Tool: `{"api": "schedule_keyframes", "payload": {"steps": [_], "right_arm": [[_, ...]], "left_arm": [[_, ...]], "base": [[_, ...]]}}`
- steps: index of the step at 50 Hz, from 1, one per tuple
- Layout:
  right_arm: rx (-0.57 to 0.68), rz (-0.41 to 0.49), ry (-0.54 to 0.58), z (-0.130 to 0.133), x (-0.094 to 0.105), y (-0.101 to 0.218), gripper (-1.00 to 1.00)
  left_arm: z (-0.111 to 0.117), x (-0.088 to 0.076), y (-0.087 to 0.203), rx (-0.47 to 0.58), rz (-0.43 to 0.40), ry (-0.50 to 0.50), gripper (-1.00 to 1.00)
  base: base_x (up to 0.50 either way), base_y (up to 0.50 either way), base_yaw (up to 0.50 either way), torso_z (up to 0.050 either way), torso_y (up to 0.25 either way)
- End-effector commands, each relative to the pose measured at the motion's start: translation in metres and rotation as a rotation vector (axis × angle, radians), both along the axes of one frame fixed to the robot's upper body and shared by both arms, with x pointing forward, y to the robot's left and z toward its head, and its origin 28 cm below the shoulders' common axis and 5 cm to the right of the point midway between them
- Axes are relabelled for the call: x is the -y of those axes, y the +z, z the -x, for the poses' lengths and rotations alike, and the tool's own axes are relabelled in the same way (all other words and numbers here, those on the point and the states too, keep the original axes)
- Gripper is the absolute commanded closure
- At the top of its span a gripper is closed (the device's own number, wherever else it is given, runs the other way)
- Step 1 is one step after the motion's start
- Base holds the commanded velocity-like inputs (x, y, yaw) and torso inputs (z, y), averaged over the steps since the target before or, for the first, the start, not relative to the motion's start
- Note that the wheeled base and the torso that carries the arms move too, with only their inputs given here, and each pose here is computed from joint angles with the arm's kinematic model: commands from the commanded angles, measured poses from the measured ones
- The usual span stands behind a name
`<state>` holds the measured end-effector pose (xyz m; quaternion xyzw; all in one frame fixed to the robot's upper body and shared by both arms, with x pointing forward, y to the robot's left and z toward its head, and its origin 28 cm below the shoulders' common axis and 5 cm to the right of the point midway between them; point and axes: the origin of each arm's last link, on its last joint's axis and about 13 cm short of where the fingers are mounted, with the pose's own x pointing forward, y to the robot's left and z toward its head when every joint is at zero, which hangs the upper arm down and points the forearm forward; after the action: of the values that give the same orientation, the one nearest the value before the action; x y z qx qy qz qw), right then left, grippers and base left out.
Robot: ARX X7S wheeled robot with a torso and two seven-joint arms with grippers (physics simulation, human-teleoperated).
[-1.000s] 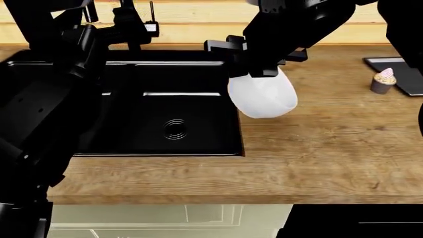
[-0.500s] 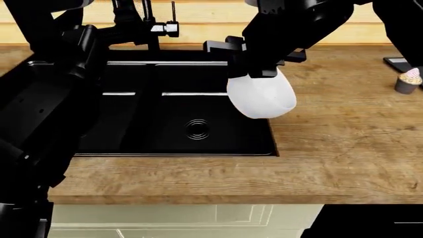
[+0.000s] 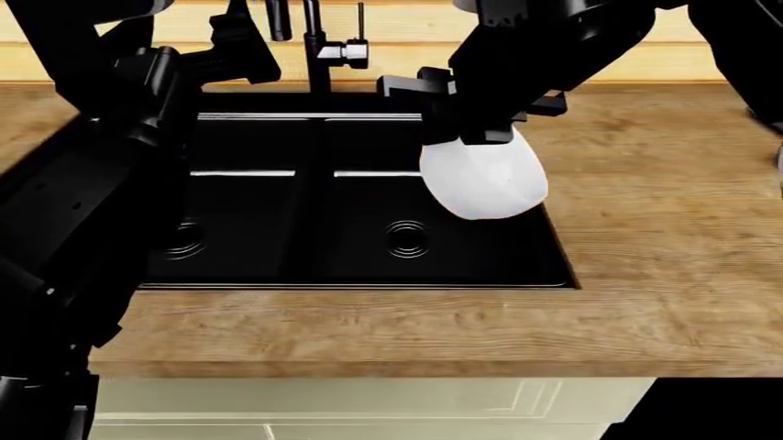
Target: Move the fresh-baked cupcake off the tray onto the counter, and place the bowl used for mixing into the sink.
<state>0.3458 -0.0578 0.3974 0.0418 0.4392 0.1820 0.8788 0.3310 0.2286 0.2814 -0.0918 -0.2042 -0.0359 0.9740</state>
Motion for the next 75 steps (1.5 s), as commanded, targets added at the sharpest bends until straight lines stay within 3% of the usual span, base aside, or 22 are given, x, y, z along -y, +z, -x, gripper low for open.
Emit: {"api": "schedule_keyframes", "payload": {"steps": [1, 75], "right_arm": [[0.009, -0.009, 0.0, 0.0003, 0.0007, 0.0023, 1.0], [-0.007, -0.016, 0.015, -0.0016, -0.0001, -0.0035, 1.0]], "left_arm": [[-0.0009, 0.0007, -0.0002, 0.0, 0.0, -0.002, -1.0], [0.0007, 0.001, -0.0014, -0.005, 0.002, -0.006, -1.0]], "base": [[0.0, 0.21, 0.0, 0.0, 0.0], [0.0, 0.21, 0.0, 0.0, 0.0]]}}
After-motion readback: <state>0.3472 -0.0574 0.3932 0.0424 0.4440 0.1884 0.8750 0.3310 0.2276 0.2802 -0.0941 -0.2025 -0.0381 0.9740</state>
